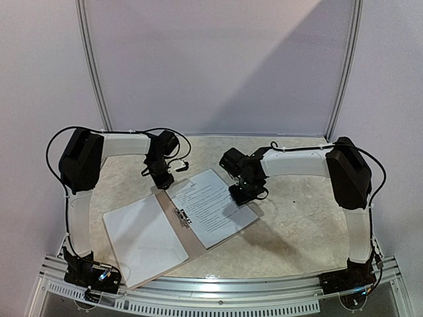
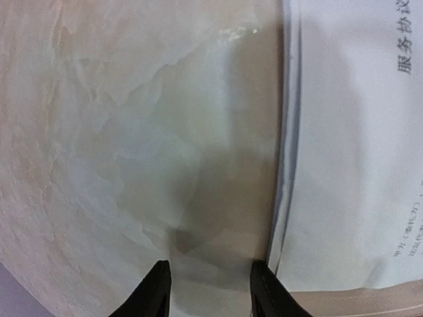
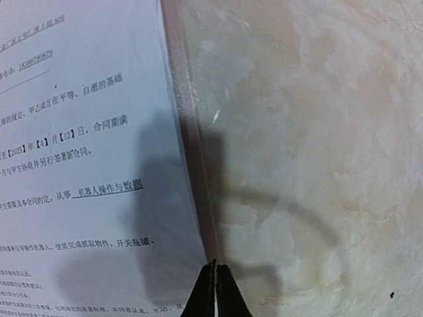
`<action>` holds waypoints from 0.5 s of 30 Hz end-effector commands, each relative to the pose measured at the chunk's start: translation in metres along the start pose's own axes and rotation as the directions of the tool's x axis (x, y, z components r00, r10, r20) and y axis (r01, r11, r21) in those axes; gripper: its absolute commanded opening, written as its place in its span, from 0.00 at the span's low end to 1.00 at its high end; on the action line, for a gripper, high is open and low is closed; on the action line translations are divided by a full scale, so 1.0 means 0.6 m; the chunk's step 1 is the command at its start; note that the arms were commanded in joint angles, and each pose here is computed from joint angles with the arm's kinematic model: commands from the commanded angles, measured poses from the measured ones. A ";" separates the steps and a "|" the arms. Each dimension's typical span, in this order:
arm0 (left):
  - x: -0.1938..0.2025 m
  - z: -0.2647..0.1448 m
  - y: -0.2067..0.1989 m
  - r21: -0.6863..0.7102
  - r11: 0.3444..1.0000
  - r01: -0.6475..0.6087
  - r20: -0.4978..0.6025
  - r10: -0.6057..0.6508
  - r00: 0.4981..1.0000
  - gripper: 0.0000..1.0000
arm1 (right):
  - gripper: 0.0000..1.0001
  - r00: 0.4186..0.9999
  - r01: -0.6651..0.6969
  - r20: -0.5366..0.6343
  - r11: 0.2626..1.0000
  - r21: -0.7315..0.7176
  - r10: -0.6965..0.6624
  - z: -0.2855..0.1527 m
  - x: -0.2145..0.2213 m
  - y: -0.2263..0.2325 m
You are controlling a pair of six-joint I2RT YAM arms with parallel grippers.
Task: Put the files into the folder
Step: Adjust the file with the spring clip on the folder.
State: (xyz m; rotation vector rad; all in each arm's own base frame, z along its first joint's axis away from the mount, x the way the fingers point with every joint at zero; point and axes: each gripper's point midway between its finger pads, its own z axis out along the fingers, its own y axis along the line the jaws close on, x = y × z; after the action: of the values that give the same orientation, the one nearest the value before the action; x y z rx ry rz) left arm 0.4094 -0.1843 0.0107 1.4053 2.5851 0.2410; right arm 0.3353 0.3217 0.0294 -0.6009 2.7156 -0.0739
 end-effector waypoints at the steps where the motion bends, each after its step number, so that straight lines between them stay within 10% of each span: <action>1: 0.038 0.012 -0.031 0.085 0.996 0.000 -0.061 0.005 0.998 0.44 | 0.07 1.000 -0.002 0.023 0.997 0.076 0.000 -0.036 -0.007 -0.029; 9: 0.036 -0.001 -0.007 0.058 0.998 0.006 -0.050 -0.004 0.999 0.45 | 0.17 0.993 -0.058 0.110 0.990 0.130 0.044 -0.091 -0.046 -0.055; 15: 0.040 -0.032 0.016 0.035 0.999 0.030 -0.013 -0.030 0.999 0.45 | 0.32 0.968 -0.099 0.222 0.991 -0.092 0.117 -0.167 -0.087 0.023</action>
State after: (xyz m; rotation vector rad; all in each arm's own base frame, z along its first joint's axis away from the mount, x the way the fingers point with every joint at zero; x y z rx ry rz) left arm 0.4064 -0.1724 0.0119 1.3922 2.6202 0.2224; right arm 0.3466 0.3123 0.0820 -0.5063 2.6253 -0.1499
